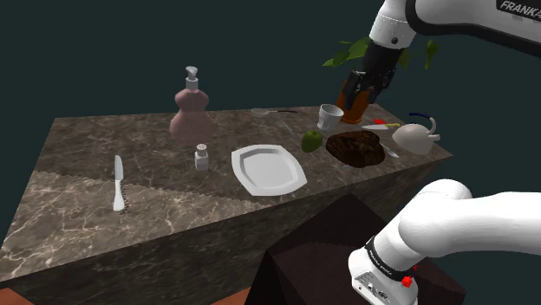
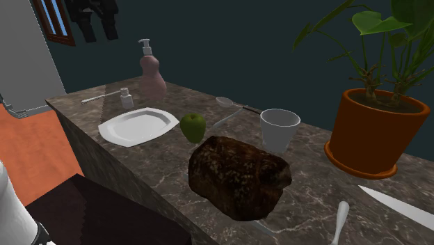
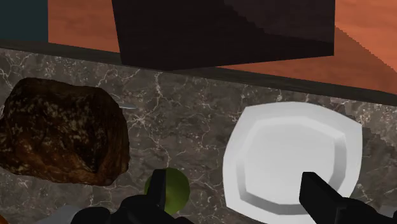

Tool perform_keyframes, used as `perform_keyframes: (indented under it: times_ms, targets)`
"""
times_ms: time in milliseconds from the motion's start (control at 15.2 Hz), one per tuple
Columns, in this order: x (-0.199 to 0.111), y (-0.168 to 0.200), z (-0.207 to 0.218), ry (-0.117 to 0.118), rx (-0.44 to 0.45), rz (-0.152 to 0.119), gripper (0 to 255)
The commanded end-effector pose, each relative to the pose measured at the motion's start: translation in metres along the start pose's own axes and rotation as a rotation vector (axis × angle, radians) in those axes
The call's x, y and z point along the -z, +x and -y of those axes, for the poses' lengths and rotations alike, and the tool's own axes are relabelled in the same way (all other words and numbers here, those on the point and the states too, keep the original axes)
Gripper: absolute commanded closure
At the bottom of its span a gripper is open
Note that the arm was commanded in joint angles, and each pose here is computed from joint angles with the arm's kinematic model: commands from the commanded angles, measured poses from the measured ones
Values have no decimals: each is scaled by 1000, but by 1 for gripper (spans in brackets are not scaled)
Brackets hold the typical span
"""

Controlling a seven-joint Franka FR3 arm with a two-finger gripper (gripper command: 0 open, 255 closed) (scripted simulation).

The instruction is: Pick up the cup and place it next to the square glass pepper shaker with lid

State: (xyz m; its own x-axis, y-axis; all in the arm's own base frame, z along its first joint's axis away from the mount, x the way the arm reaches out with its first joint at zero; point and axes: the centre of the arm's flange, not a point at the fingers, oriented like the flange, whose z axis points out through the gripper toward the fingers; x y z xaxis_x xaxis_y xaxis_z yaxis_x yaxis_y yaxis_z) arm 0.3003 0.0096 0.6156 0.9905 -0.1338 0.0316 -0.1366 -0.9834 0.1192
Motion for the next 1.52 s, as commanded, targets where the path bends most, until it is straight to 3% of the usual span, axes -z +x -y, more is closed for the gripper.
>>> perform_keyframes:
  times_ms: [0, 1452]
  targets:
    - [0, 0, 0, 0, 0, 0, 0]
    - [-163, 186, -145, -34, 5, -17, 0]
